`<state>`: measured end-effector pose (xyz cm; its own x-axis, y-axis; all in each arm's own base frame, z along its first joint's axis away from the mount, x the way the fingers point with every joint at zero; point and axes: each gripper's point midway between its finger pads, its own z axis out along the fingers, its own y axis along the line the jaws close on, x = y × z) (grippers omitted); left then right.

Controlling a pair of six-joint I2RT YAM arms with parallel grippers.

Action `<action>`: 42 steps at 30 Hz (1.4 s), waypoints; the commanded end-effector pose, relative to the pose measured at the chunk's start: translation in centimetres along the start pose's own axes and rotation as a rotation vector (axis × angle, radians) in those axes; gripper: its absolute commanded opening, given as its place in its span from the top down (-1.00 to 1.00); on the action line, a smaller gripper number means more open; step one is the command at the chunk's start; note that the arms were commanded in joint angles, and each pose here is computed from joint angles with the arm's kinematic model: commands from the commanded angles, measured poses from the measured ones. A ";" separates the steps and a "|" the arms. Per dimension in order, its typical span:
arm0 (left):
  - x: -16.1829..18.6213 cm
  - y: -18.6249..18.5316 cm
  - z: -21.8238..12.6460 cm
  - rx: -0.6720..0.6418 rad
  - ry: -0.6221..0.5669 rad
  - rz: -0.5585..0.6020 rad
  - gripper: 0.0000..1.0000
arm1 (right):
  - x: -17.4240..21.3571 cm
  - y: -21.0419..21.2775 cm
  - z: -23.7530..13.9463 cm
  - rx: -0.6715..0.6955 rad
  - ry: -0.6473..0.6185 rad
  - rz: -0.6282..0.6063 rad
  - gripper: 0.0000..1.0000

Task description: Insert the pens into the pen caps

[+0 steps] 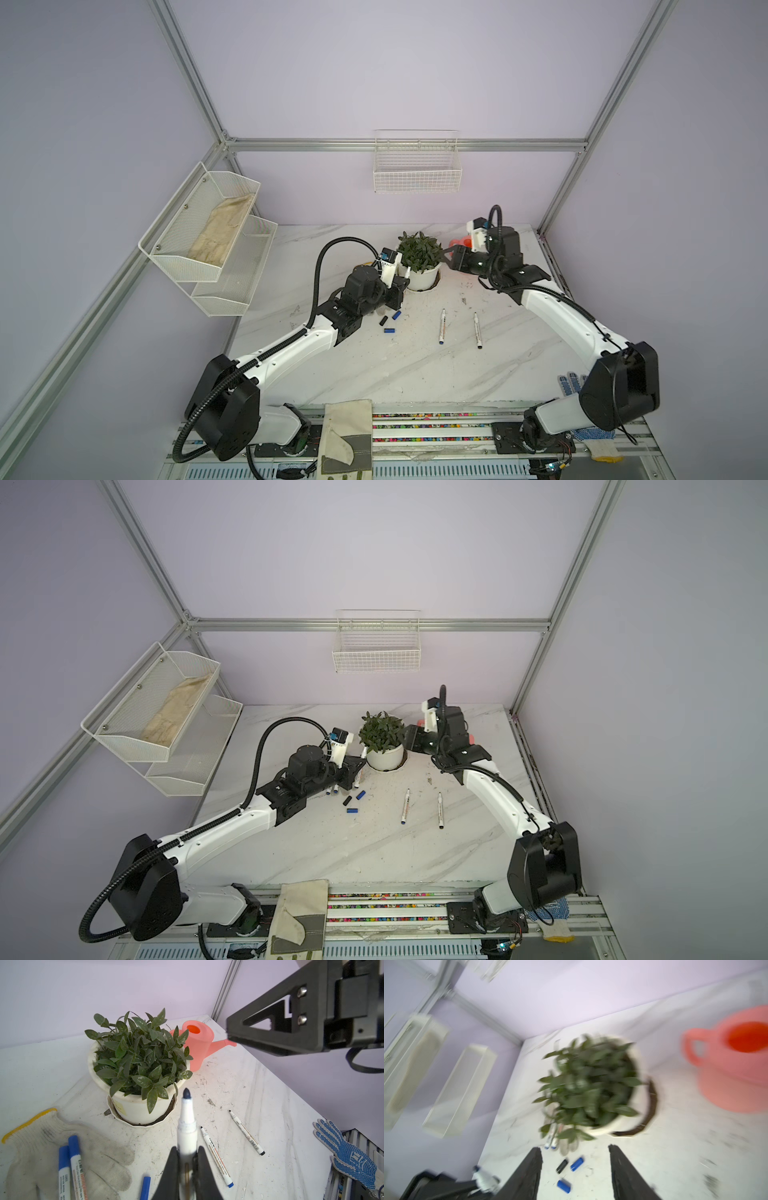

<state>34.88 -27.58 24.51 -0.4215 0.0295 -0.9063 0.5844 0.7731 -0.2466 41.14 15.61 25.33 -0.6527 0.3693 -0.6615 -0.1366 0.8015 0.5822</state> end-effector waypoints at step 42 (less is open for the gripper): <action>1.1 1.0 -0.1 -0.038 -0.002 0.007 1.00 | 22.9 -7.9 6.3 0.140 0.805 0.011 0.84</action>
<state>35.16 -27.35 23.07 -0.4289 0.0550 -0.9017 0.5727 0.7885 -0.2243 33.48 19.06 3.44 -0.9876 0.0394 -0.1521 -0.0336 0.8926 0.4496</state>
